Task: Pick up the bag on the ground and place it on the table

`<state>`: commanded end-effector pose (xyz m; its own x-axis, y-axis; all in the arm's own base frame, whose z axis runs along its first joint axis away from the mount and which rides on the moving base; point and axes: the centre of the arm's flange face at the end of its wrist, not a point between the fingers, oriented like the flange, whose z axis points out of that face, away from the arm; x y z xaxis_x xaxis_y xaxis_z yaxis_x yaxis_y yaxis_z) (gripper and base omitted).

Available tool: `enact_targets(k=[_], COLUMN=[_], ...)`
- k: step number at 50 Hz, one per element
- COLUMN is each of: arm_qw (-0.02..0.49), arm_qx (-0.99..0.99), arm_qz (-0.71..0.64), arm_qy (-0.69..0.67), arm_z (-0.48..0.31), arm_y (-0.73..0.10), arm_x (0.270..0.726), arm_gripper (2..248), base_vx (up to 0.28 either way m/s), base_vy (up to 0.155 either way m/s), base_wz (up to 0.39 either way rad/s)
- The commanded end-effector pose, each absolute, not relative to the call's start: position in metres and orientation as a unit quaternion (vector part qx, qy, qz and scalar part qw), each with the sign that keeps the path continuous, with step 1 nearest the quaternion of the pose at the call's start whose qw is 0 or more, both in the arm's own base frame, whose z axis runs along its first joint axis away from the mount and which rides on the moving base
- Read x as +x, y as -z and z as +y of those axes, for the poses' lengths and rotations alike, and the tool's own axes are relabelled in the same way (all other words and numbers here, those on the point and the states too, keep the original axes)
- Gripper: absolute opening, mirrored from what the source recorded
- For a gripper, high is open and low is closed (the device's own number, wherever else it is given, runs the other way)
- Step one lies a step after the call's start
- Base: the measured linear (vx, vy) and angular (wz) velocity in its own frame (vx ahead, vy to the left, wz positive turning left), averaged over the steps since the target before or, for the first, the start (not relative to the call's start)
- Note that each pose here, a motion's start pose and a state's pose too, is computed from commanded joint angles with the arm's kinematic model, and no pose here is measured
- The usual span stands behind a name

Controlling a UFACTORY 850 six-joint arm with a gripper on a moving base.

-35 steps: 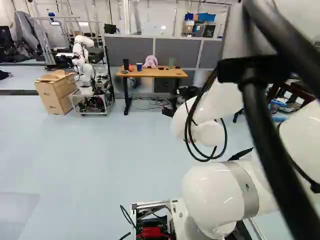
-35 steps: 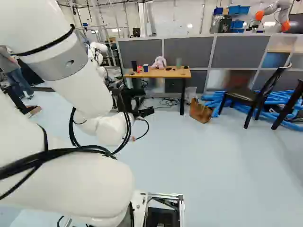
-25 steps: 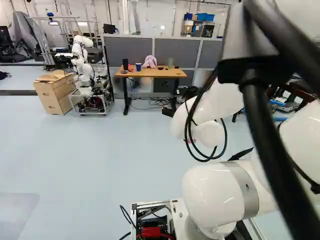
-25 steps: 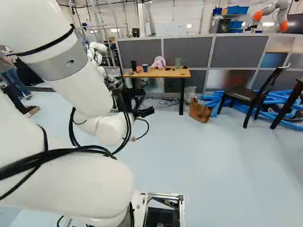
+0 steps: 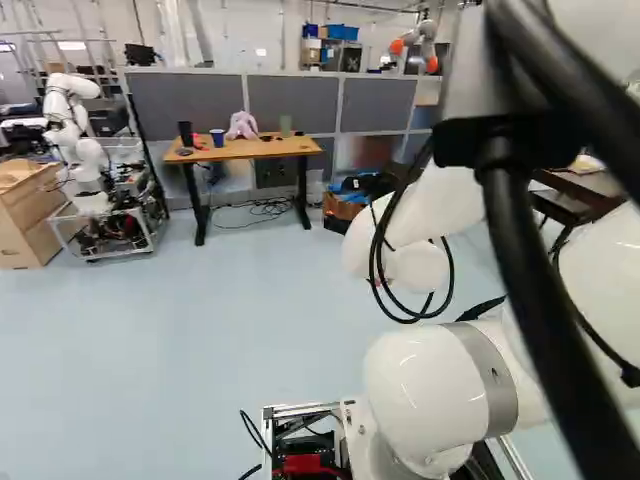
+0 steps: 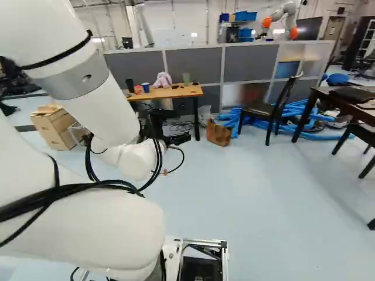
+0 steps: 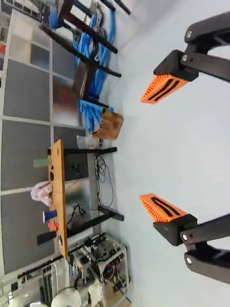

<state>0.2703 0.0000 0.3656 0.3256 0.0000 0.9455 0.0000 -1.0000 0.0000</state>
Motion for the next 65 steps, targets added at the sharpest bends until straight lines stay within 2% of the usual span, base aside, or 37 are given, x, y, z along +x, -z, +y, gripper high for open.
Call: enact_targets(k=[9,65], arm_qw=[0.0,0.0], arm_qx=[0.814,0.814], arm_qz=[0.0,0.0], arm_qy=[-0.581,-0.581], arm_z=[0.0,0.0], arm_y=[-0.3656,-0.3656], arm_x=[0.2703,0.2703], arm_gripper=[247,247], base_vx=[0.189,0.176], base_vy=[-0.04,0.001], base_wz=[-0.214,-0.026])
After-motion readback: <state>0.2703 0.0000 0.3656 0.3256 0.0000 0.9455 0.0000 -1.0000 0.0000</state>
